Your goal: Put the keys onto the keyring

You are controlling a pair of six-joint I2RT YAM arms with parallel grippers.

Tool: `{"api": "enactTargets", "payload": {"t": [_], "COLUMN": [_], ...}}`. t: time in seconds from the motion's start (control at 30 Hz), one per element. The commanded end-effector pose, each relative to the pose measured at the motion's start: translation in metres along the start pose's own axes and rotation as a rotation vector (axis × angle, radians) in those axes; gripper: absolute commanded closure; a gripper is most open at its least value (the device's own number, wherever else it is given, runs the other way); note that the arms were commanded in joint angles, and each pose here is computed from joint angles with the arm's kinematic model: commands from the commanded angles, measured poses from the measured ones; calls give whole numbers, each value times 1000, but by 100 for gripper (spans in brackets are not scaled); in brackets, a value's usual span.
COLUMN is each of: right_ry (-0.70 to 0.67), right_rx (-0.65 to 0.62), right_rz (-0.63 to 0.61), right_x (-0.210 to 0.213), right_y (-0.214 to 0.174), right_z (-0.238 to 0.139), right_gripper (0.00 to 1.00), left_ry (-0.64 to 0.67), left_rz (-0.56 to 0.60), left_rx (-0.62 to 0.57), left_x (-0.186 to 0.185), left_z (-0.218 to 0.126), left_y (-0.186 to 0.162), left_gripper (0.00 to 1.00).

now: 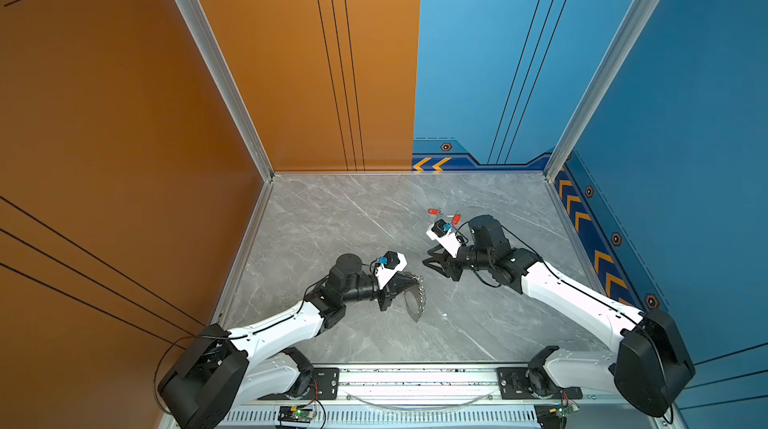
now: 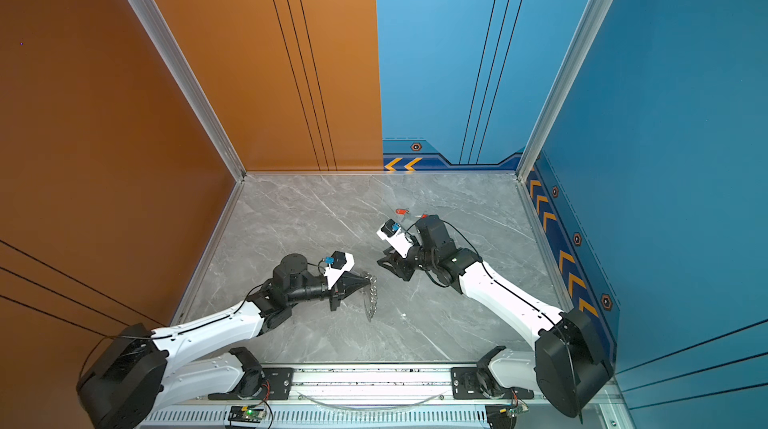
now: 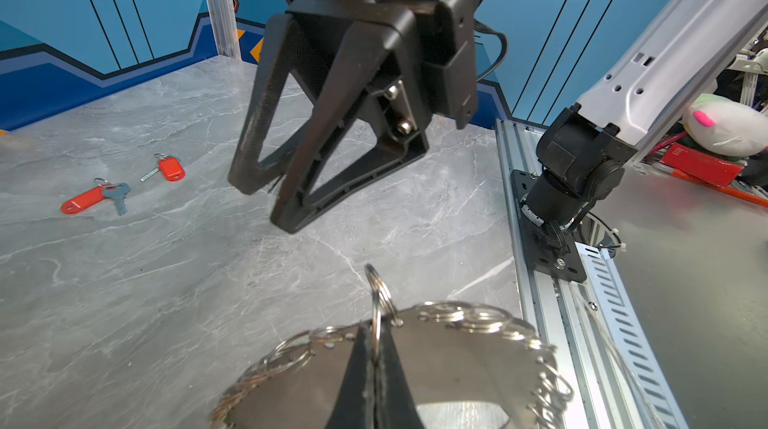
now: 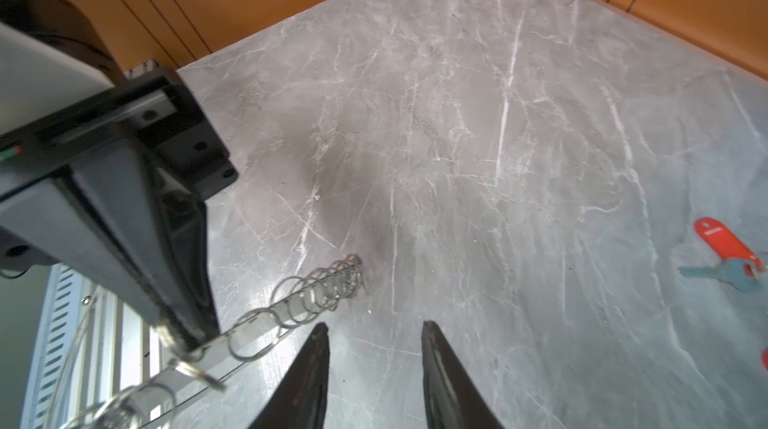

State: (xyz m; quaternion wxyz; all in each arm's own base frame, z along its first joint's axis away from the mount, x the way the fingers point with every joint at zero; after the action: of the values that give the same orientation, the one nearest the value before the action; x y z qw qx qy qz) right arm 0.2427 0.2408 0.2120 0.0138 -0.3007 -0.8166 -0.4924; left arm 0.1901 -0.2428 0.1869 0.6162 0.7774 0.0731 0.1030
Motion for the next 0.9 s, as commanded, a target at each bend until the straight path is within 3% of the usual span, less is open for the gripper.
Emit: {"api": "enactTargets", "payload": {"t": [0.0,0.27,0.5,0.73,0.87], "right_ry": [91,95,127,51,172], "right_rx": [26,116,96,63,40], "right_rz": [-26,-44,-77,-52,-43], "right_x": [13,25,37,25,34], "right_y": [-2,-20,-17,-13,-12], "right_z": [1,4,-1,-1,-7], "right_gripper": [60,60,60,61,65], "left_ry": [14,105,126,71,12], "left_rz": [52,54,40,45,44], "left_rx": [-23,9,28,-2,-22], "left_x": [0,12,18,9,1], "left_z": [0,-2,-1,-4,-4], "left_y": [5,-2,-8,-3,1], "left_gripper": [100,100,100,100,100]}}
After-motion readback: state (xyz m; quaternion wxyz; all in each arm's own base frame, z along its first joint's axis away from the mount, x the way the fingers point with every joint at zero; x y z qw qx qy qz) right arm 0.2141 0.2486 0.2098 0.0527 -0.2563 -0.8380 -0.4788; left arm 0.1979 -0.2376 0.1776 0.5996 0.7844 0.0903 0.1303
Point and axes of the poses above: each gripper's point midway between its finger pads, its own z axis out along the fingers, its own x axis along the line the jaws close on, y = z × x, the point moved 5 cm from there along -z, back along the fingers, and after that the axes turned 12 degrees about z, right-handed, at the moved point
